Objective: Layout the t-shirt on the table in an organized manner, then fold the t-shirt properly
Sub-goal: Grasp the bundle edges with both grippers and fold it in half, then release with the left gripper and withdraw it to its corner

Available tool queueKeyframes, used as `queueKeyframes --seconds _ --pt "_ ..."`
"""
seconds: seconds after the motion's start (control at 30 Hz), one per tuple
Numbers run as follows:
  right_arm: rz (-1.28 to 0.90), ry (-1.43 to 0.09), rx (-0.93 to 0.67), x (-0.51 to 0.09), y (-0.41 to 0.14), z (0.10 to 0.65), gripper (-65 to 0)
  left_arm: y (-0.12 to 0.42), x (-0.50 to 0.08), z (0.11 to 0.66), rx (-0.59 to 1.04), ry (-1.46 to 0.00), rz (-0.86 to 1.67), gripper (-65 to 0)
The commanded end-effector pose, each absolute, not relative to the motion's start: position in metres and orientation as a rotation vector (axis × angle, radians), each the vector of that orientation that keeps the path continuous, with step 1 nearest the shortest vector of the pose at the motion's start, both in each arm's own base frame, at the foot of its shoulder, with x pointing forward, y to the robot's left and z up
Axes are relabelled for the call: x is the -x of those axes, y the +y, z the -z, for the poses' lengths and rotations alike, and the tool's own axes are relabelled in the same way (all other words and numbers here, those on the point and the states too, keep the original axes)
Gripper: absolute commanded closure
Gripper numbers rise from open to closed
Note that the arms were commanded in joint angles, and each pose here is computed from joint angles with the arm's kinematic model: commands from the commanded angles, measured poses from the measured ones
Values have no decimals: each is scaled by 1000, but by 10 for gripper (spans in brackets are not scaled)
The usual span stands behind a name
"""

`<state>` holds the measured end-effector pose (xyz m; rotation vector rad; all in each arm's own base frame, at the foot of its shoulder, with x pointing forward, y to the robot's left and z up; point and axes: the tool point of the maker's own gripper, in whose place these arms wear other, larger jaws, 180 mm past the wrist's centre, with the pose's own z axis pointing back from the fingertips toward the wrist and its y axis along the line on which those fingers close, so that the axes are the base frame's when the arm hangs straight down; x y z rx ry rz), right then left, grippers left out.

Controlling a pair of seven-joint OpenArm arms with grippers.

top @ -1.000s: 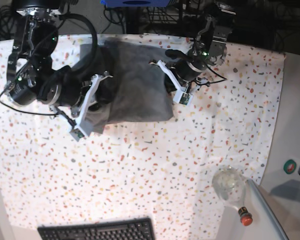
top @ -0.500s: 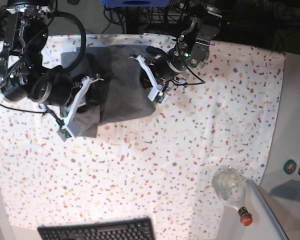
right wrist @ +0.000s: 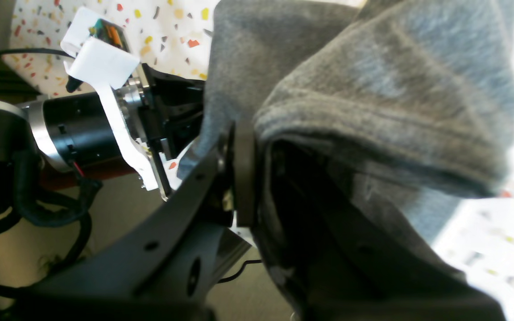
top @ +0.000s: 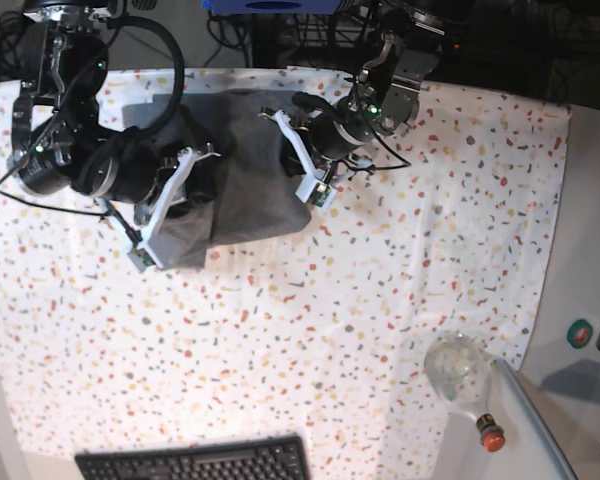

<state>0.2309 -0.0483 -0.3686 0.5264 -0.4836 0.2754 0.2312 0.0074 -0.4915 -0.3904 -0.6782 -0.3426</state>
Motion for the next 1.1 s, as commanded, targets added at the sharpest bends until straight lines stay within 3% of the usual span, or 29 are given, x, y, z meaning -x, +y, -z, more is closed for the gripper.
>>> queueKeyframes --seconds 0.0,0.43,1.07 --pt "-276 -533 -548 -239 -45 358 0 7 -233 489 386 -678 350 0" --pt "-332 -473 -650 -224 12 367 0 8 -239 486 382 -691 348 0" --pt "-290 -405 -656 -224 12 397 0 10 -237 488 379 -686 346 0"
